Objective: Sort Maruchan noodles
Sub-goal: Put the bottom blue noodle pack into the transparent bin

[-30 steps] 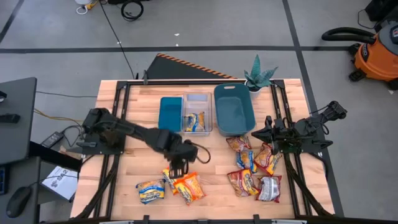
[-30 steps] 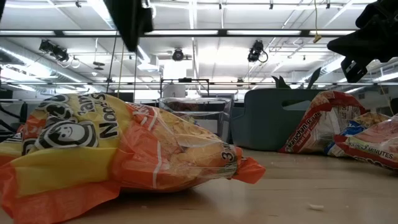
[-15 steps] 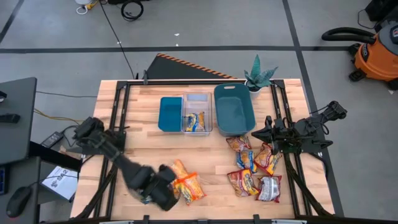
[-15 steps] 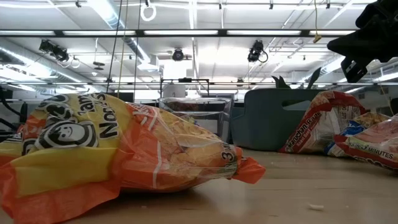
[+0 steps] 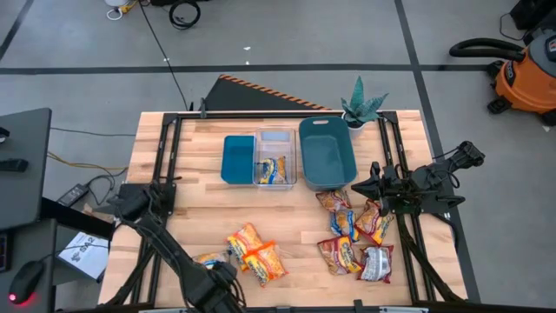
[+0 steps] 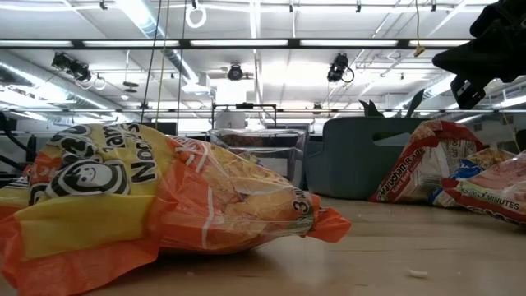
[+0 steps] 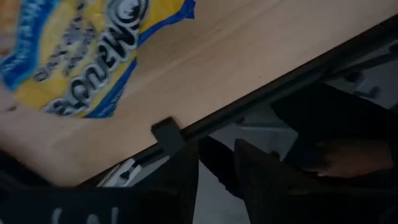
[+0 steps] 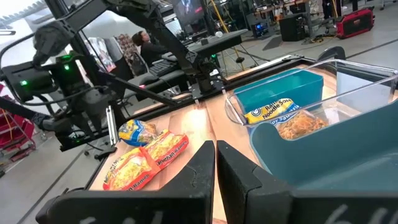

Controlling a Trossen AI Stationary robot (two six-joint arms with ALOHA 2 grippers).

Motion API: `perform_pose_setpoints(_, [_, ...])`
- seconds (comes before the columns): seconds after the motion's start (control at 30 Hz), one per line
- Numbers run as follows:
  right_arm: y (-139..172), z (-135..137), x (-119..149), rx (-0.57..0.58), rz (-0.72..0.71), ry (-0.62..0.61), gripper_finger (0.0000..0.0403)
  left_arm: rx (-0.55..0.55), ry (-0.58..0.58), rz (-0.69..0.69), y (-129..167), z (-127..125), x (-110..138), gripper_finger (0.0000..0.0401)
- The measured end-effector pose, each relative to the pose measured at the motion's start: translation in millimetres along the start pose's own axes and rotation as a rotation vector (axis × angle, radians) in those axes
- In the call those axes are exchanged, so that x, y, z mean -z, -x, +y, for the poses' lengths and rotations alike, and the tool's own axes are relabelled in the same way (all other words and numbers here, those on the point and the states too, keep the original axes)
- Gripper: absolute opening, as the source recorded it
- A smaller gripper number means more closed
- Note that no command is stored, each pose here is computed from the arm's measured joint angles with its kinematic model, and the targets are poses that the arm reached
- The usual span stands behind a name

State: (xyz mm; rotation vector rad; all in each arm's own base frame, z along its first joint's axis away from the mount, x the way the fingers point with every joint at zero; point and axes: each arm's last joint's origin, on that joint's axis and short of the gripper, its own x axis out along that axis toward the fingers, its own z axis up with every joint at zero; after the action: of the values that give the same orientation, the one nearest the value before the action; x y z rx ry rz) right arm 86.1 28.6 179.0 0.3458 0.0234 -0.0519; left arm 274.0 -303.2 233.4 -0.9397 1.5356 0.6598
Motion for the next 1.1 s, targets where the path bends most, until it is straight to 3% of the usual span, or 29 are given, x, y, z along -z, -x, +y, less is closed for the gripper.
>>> perform_pose_setpoints(0.47, [0.0, 0.0, 0.0, 0.0, 0.0, 0.0, 0.0022, -0.187, -0.09, -0.112, 4.4, 11.8, -12.2, 0.0123])
perform_pose_setpoints(0.6, [0.0, -0.1, 0.1, 0.0, 0.0, 0.0, 0.0022, -0.2, -0.152, -0.173, 0.6, 10.4, -17.1, 0.0145])
perform_pose_setpoints(0.8, [0.0, 0.0, 0.0, 0.0, 0.0, 0.0, 0.0022, -0.266, -0.28, -0.158, -20.3, 5.5, -22.0, 0.0162])
perform_pose_setpoints(0.97, [0.0, 0.0, 0.0, 0.0, 0.0, 0.0, 0.0022, -0.373, -0.289, -0.117, -30.9, 9.2, -26.2, 0.0146])
perform_pose_setpoints(1.1, [0.0, 0.0, 0.0, 0.0, 0.0, 0.0, 0.0022, -0.388, -0.304, -0.094, -30.3, 9.9, -27.8, 0.01])
